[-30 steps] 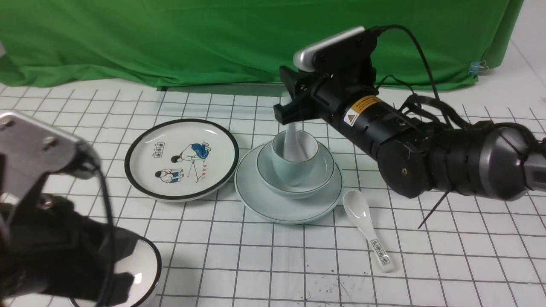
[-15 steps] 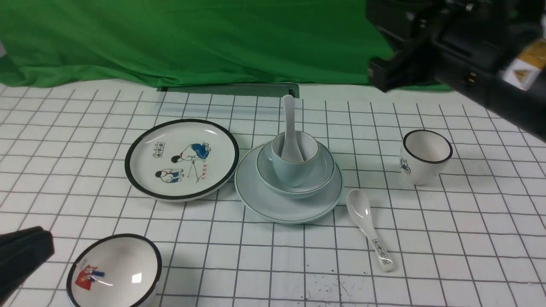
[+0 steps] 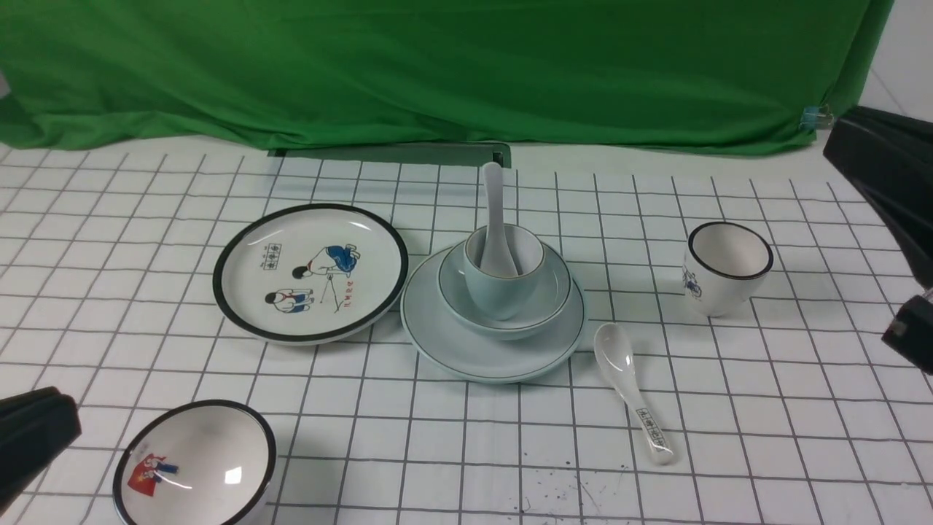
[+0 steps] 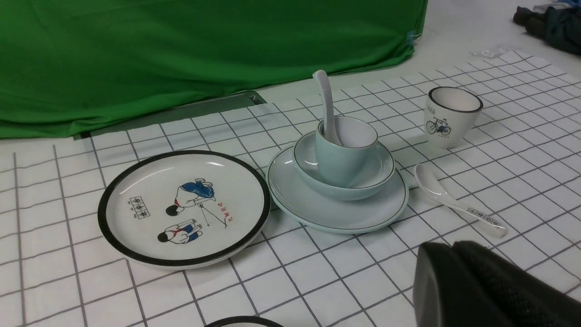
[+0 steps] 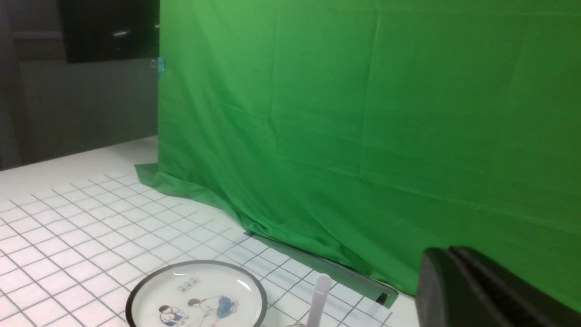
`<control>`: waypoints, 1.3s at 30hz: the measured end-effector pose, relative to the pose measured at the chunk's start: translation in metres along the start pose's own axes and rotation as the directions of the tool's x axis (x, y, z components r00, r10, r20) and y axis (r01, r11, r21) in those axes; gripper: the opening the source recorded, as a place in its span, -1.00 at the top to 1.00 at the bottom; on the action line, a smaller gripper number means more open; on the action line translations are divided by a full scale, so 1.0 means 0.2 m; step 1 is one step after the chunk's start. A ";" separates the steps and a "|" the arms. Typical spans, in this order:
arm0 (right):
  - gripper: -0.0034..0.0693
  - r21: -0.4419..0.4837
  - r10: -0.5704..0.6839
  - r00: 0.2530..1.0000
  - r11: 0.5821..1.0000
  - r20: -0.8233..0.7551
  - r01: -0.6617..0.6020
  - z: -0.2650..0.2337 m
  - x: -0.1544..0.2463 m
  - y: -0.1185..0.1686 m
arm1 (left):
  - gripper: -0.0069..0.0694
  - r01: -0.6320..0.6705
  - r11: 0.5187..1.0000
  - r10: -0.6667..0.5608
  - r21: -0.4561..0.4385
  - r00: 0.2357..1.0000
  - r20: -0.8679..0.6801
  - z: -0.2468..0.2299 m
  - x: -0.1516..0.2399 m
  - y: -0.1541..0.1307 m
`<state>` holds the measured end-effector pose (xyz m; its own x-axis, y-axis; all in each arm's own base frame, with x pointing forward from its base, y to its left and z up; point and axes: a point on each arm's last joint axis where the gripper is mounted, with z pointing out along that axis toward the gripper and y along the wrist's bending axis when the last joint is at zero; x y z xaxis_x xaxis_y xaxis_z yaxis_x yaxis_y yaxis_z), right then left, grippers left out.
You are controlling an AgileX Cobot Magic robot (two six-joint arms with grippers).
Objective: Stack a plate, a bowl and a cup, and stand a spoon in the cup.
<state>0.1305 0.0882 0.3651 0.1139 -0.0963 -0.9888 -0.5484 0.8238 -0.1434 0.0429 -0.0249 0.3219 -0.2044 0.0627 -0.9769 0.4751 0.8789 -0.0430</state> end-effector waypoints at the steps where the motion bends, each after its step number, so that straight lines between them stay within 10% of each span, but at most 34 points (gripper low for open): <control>1: 0.85 0.000 0.000 1.000 1.000 0.000 0.000 0.00 0.00 0.00 | 0.90 0.000 1.000 0.000 0.000 1.000 0.000 0.00 0.00 0.00; 18: 0.88 0.010 -0.005 1.000 1.000 0.022 0.004 -0.12 0.15 0.02 | 0.90 -0.007 1.000 0.007 -0.005 1.000 0.000 0.00 0.00 0.00; 23: 0.88 0.143 -0.047 0.999 0.989 -0.005 0.047 -0.28 0.37 -0.02 | 0.90 -0.007 1.000 0.007 -0.005 1.000 0.000 0.00 0.00 0.00; 31: 0.88 0.527 -0.002 0.972 0.840 -0.236 0.129 -0.54 0.80 -0.08 | 0.90 -0.017 1.000 0.017 -0.011 1.000 0.000 0.00 0.00 0.01; 39: 0.88 0.578 0.083 0.945 0.807 -0.315 0.122 -0.59 0.88 -0.07 | 0.90 -0.019 1.000 0.019 -0.013 1.000 0.000 0.00 0.00 0.01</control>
<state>0.0597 -0.0061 0.1883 -0.1988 -0.1985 -0.9597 0.0507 0.9759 -0.2124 0.0434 -0.0239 0.3219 -0.1955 0.0792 -0.9775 0.4681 0.8834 -0.0220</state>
